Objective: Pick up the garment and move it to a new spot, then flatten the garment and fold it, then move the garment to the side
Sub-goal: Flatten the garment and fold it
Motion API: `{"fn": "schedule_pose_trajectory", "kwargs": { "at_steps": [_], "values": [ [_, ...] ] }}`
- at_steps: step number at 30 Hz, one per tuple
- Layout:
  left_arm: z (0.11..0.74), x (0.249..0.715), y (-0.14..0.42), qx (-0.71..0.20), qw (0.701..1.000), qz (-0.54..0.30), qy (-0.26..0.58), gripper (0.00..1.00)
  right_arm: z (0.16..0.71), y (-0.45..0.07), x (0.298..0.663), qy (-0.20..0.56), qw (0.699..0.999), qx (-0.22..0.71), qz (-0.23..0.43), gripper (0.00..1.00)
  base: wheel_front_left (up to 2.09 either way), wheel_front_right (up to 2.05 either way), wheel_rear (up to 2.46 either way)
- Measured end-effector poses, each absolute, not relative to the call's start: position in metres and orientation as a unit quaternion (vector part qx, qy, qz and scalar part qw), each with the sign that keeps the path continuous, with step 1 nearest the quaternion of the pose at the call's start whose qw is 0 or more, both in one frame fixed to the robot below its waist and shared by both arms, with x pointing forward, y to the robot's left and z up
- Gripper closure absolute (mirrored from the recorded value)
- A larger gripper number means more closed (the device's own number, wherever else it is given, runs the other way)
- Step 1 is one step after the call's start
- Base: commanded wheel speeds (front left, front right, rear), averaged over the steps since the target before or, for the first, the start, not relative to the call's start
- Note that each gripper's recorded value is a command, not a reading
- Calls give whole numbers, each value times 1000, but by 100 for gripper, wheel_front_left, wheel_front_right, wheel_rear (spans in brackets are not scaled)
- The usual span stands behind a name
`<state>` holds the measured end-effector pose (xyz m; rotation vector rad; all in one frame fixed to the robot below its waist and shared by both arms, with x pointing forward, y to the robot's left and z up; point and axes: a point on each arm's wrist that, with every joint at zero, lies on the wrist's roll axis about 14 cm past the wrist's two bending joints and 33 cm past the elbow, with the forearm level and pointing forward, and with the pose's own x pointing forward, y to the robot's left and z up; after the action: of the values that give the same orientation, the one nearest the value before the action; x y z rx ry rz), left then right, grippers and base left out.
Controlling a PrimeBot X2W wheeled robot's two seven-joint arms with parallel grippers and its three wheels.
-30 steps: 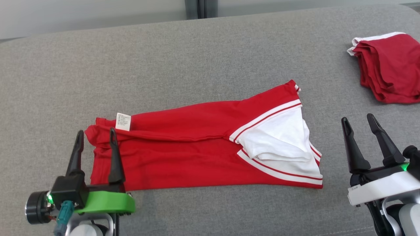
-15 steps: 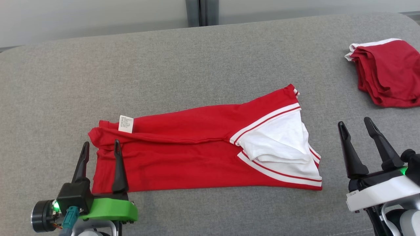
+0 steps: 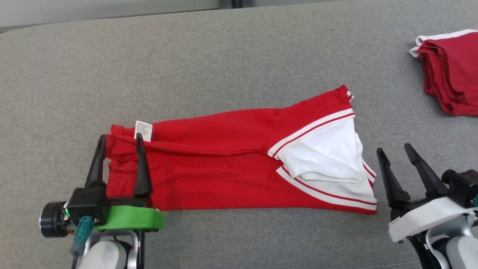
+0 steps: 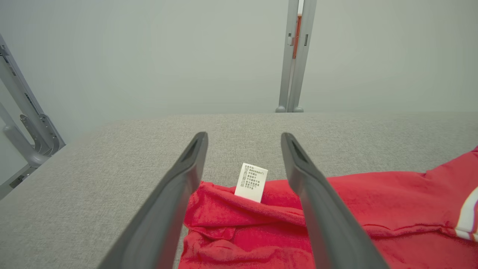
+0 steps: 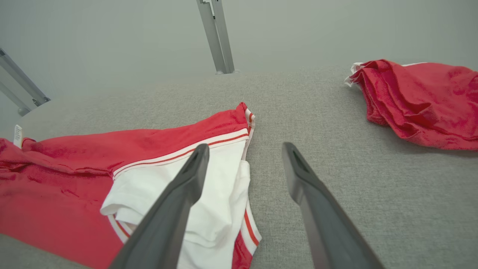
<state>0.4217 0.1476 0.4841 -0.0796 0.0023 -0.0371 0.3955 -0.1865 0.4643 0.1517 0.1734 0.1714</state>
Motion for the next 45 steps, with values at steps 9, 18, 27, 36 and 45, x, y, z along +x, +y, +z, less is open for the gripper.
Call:
{"fn": "schedule_pose_trajectory", "kwargs": {
  "at_steps": [9,18,27,36,45],
  "values": [
    [470,441,147,-41,999,-17,8,0,387,-160,415,188,970,95,118,0,0,0,0],
    [466,441,157,-37,999,-4,12,0,362,-139,421,225,956,128,138,100,0,0,0],
    [475,439,154,-39,999,-8,0,0,376,-168,412,194,966,132,111,100,0,0,0],
    [483,435,146,-44,999,-19,-9,0,394,-251,409,171,981,82,33,100,0,0,0],
    [490,431,143,-47,999,-24,-16,0,458,-201,434,102,986,35,129,100,0,0,0]
  ]
}}
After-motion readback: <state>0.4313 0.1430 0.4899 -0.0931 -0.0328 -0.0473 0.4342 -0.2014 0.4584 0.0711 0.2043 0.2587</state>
